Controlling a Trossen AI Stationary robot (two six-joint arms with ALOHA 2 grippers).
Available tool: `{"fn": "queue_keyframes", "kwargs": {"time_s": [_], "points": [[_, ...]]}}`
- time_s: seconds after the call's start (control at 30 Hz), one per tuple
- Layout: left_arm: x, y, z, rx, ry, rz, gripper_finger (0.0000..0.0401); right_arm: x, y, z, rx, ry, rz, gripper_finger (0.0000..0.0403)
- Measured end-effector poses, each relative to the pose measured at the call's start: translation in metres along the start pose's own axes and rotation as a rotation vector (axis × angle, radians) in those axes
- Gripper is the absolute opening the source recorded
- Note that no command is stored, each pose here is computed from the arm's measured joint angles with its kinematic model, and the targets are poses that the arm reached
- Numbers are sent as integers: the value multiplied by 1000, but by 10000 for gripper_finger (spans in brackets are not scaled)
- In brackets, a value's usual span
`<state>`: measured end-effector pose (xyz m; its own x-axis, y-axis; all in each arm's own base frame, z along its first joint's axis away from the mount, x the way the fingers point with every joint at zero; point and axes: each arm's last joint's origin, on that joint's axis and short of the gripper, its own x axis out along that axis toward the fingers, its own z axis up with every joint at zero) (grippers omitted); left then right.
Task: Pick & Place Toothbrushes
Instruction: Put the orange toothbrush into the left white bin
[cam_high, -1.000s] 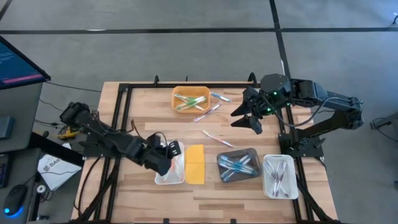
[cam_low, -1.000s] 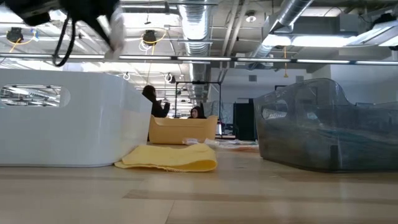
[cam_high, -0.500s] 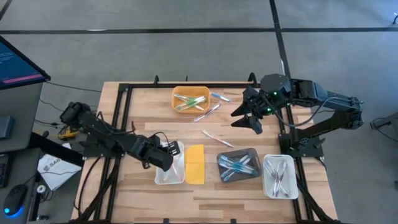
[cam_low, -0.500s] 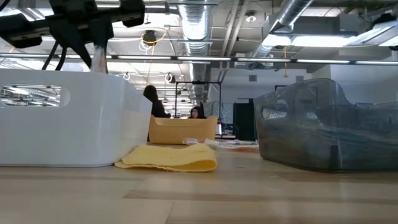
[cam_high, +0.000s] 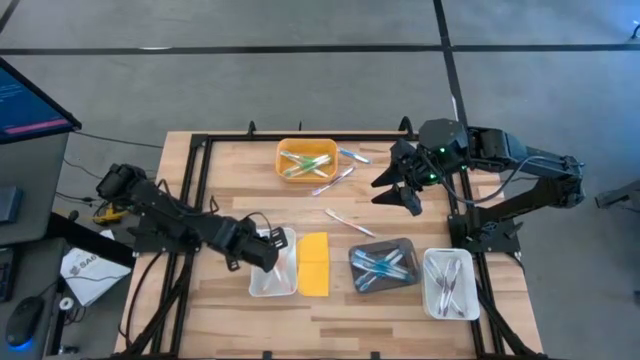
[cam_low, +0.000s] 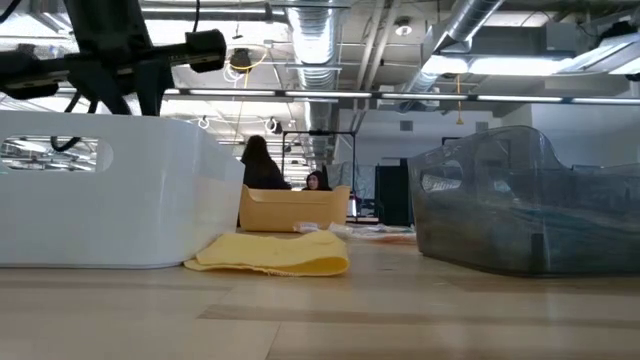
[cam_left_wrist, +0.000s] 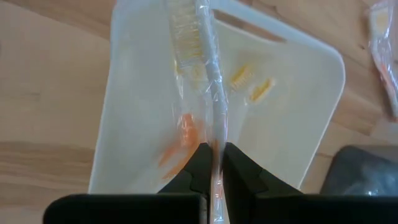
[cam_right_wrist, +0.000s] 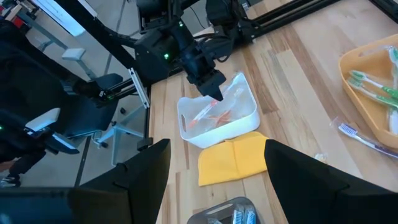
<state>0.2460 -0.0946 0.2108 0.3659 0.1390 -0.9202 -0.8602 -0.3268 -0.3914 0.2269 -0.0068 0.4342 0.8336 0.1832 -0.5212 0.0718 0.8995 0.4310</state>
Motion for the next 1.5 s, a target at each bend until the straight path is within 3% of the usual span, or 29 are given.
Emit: {"fn": "queue_keyframes", "kwargs": {"time_s": [0.13, 0.37, 0.9, 1.2, 1.5], "points": [[5, 2, 5, -4, -14, 17, 13, 0, 0, 0, 0, 0, 0, 255], [12, 10, 5, 5, 56, 89, 65, 0, 0, 0, 0, 0, 0, 255], [9, 10, -7, 51, 61, -14, 163, 13, -3, 0, -63, 43, -11, 255], [-9, 1, -12, 127, -61, -225, 157, 12, -4, 1, -228, 34, -12, 255], [-57, -17, 7, 204, -323, -607, 153, 15, -15, 6, -223, 24, -56, 255]]}}
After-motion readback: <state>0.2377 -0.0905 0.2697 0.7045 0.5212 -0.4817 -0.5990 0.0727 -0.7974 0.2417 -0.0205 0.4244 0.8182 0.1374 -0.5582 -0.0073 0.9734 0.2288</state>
